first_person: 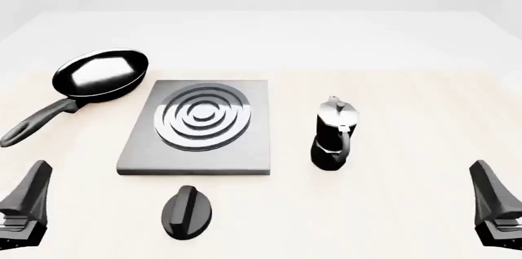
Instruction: Turn on the stove and put the moka pot on it.
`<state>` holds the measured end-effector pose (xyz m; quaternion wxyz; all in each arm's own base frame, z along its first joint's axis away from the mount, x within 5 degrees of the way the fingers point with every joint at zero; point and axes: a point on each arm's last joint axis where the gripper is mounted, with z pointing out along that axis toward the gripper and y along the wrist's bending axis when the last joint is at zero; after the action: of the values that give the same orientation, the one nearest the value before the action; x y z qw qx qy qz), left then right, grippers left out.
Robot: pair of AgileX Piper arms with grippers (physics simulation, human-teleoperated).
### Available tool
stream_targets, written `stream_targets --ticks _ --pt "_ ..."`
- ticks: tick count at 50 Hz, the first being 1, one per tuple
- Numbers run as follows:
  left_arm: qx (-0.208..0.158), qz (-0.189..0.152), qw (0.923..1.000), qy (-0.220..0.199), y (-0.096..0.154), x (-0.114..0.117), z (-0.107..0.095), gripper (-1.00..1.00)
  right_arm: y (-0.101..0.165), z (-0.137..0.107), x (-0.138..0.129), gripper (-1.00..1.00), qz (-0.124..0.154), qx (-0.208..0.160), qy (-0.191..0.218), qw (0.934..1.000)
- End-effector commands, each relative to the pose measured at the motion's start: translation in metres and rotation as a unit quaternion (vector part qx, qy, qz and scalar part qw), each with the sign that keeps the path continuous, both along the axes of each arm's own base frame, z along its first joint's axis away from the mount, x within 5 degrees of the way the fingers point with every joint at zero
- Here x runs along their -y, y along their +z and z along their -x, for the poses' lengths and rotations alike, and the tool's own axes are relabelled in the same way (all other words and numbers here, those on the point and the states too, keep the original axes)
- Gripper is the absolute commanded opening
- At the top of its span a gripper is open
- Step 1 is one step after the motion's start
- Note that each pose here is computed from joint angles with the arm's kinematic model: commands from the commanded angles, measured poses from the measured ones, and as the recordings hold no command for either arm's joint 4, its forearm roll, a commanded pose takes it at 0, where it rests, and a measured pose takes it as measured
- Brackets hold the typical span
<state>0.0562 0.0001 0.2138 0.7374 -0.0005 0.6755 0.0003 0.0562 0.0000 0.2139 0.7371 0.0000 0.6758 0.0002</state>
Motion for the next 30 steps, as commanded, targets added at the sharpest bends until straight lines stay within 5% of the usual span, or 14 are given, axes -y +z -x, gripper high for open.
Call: stream_targets --ticks 1,6,8,15,30 --pt "0.002 0.001 1.0 0.002 0.007 0.0 0.0 1.0 0.002 0.0 0.0 1.0 -0.001 -0.001 0.001 1.0" --pt "-0.026 0.026 0.9993 -0.002 0.015 0.0 -0.006 1.0 0.002 0.0 0.0 1.0 0.001 -0.001 0.0 1.0" --pt "-0.02 -0.017 0.9996 0.0 0.023 0.0 -0.003 1.0 0.002 0.0 0.0 1.0 -0.001 -0.001 0.0 1.0" --pt "-0.07 0.01 0.9974 -0.011 0.048 0.002 -0.028 1.0 0.001 -0.001 0.0 1.0 -0.006 -0.003 0.0 1.0" --pt "-0.167 -0.015 0.985 -0.041 0.079 0.01 -0.069 1.0 0.001 -0.001 0.001 1.0 -0.01 -0.002 -0.006 0.9999"
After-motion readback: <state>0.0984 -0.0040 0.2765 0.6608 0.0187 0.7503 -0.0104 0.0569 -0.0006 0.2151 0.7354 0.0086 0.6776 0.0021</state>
